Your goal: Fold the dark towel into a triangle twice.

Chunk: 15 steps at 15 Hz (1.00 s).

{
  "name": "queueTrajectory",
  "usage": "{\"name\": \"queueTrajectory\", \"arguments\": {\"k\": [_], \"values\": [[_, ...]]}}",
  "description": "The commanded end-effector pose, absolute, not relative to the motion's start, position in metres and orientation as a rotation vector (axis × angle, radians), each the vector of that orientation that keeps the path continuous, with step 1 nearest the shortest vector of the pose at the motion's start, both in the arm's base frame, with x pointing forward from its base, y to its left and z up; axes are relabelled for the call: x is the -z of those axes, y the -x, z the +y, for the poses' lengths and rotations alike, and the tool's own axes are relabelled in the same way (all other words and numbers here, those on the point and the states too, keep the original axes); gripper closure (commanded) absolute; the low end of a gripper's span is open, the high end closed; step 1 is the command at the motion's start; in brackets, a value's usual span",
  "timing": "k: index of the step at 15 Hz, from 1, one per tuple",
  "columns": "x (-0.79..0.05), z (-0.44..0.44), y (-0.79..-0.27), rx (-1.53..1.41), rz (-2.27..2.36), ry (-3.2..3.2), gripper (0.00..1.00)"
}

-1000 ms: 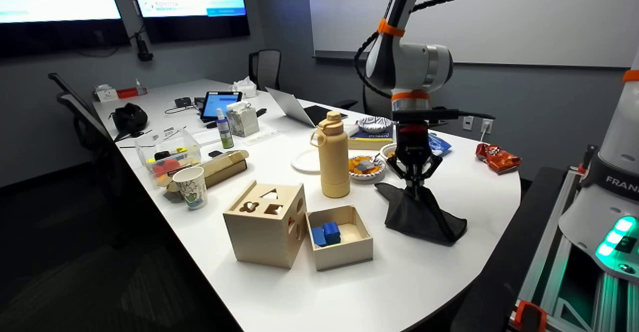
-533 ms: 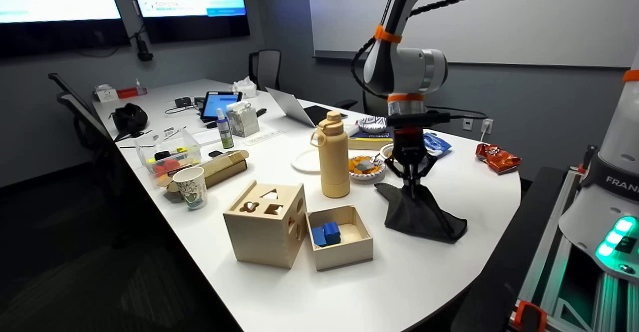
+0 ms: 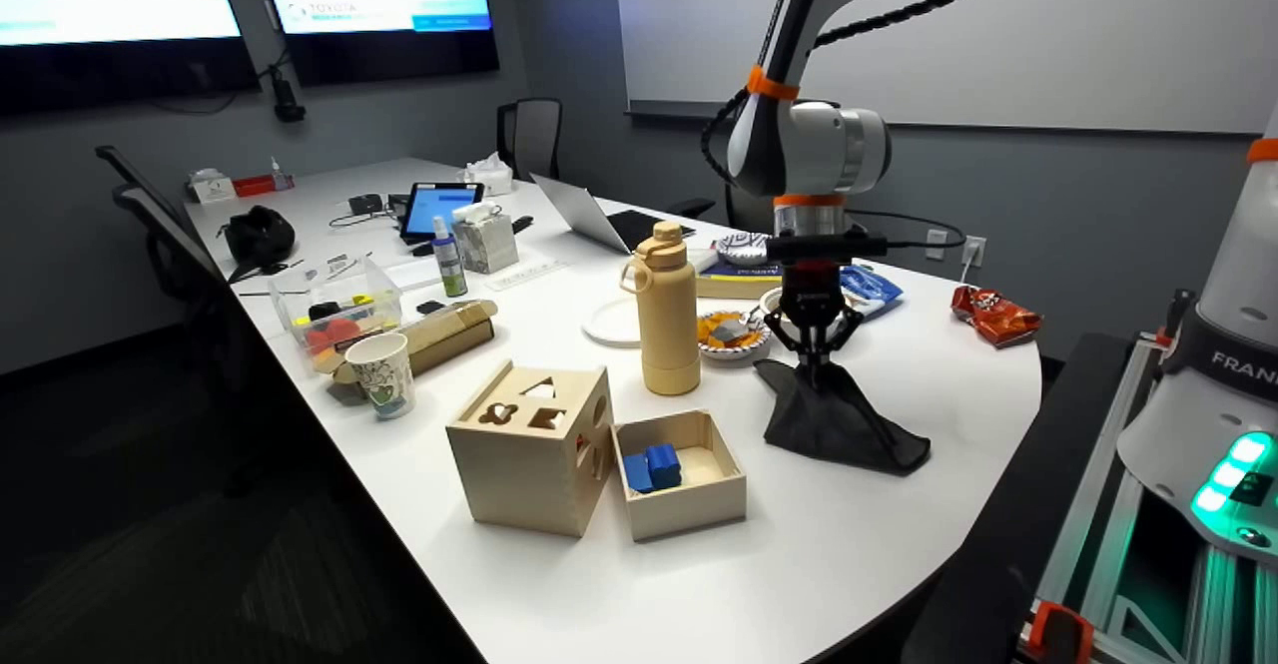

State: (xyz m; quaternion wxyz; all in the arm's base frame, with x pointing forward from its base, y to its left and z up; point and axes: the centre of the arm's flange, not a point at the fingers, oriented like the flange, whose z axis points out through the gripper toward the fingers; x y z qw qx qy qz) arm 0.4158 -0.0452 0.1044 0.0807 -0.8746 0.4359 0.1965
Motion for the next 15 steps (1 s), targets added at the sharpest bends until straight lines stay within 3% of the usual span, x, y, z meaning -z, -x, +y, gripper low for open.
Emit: {"name": "queueTrajectory", "arguments": {"k": [1,15], "values": [[-0.102,-0.053,-0.429,-0.524,1.327,2.614,0.99],[-0.094,-0.084,-0.45,-0.547,1.189,2.582,0.99]]}}
